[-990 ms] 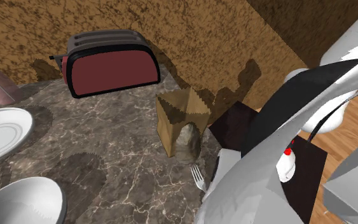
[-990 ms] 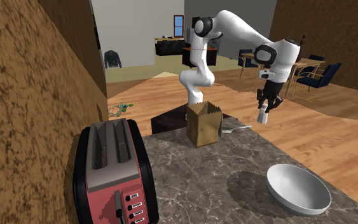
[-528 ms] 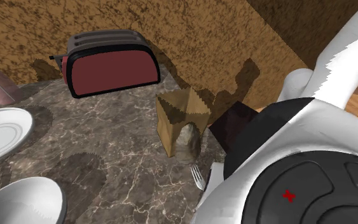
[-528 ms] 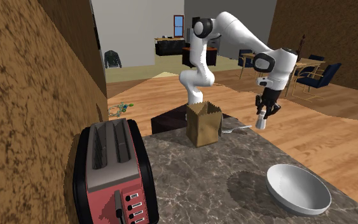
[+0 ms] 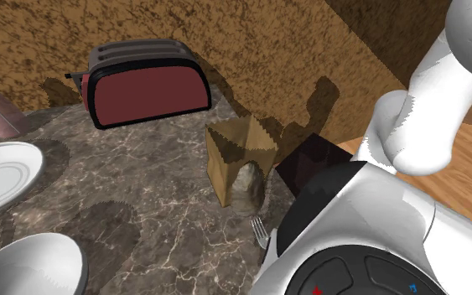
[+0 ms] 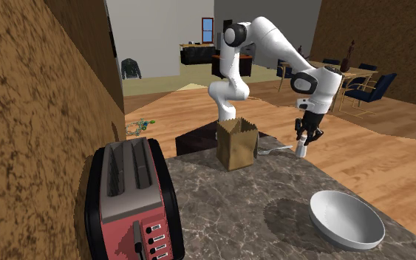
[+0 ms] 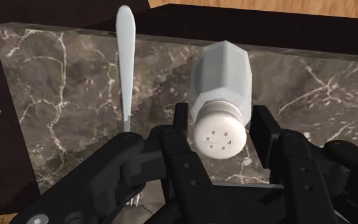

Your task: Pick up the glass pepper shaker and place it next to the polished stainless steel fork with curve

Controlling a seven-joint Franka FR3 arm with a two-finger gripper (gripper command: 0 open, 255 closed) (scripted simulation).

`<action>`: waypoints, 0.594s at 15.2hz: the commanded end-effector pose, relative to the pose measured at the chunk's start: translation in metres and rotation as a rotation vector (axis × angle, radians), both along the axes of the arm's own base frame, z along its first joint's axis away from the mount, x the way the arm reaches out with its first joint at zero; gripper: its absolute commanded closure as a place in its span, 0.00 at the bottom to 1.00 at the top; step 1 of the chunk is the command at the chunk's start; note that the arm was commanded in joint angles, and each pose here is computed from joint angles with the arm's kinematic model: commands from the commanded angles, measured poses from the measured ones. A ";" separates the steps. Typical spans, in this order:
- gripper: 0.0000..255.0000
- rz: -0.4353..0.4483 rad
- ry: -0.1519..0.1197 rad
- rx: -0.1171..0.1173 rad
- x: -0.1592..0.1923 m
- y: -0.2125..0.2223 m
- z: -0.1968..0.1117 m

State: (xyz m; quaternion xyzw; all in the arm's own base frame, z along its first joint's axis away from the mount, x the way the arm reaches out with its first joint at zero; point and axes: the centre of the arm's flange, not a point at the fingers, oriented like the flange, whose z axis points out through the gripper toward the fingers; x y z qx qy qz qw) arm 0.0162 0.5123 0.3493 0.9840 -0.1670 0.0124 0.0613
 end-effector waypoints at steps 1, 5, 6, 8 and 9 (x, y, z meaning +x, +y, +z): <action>1.00 0.000 0.000 0.001 0.000 0.001 -0.003; 1.00 0.000 0.000 0.001 0.000 0.001 -0.003; 1.00 0.000 0.000 0.001 0.000 0.001 -0.003; 0.00 0.000 0.000 0.001 0.000 0.001 -0.003; 0.00 0.000 0.000 0.001 0.000 0.001 -0.003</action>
